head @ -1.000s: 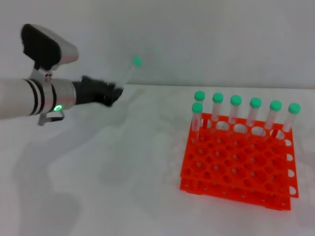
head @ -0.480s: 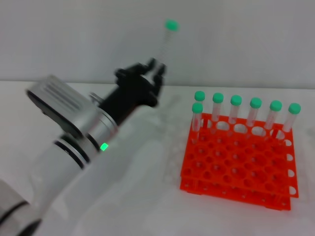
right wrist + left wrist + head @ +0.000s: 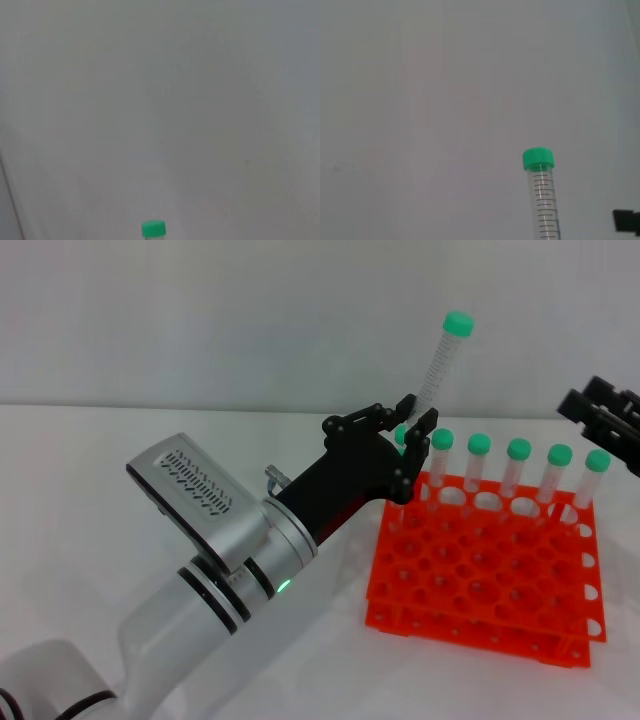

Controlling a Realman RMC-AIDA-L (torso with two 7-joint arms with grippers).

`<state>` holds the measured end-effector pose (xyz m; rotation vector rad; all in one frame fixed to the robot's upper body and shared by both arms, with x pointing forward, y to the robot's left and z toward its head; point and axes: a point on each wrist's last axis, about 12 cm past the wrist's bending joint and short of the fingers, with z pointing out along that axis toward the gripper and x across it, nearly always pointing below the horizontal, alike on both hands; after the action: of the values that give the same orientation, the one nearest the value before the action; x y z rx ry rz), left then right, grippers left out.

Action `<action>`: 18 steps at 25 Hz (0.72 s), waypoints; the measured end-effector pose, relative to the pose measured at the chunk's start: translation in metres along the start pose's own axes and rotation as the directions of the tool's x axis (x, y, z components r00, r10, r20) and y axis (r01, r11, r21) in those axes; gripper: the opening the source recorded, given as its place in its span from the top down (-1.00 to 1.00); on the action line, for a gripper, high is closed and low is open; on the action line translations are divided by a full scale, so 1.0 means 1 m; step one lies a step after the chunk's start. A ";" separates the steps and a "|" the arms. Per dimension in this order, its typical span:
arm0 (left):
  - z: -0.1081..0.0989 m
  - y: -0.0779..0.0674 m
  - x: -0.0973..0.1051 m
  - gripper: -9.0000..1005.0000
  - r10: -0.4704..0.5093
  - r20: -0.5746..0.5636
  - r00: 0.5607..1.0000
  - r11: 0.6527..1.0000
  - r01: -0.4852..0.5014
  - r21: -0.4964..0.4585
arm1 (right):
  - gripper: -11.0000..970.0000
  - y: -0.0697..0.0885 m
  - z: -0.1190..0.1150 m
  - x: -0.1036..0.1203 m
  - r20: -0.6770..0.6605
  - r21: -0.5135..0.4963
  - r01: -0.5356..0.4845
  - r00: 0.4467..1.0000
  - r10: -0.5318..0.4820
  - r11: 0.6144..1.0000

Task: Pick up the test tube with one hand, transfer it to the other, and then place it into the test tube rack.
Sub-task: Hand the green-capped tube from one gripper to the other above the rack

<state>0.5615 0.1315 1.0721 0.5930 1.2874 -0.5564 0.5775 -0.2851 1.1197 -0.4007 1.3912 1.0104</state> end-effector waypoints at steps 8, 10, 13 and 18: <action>-0.001 -0.010 0.003 0.61 -0.006 -0.021 1.000 0.998 0.007 0.062 | -0.23 0.000 0.036 -0.003 -0.095 -0.063 0.066 0.993 -0.071 0.996; -0.001 -0.011 0.004 0.61 -0.003 -0.024 1.000 0.998 0.005 0.067 | -0.23 0.002 0.041 -0.004 -0.095 -0.076 0.072 0.992 -0.079 0.995; -0.001 -0.012 0.004 0.61 -0.003 -0.024 1.000 0.998 0.005 0.069 | -0.23 0.004 0.046 -0.003 -0.092 -0.086 0.073 0.992 -0.081 0.994; -0.001 -0.013 0.004 0.61 -0.002 -0.027 1.000 0.997 0.004 0.078 | -0.22 0.007 0.051 -0.003 -0.082 -0.100 0.070 0.994 -0.078 0.993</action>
<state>0.5523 0.1226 1.0664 0.6650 1.2968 -0.6052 0.6039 -0.2430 1.1346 -0.5694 1.3967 1.0121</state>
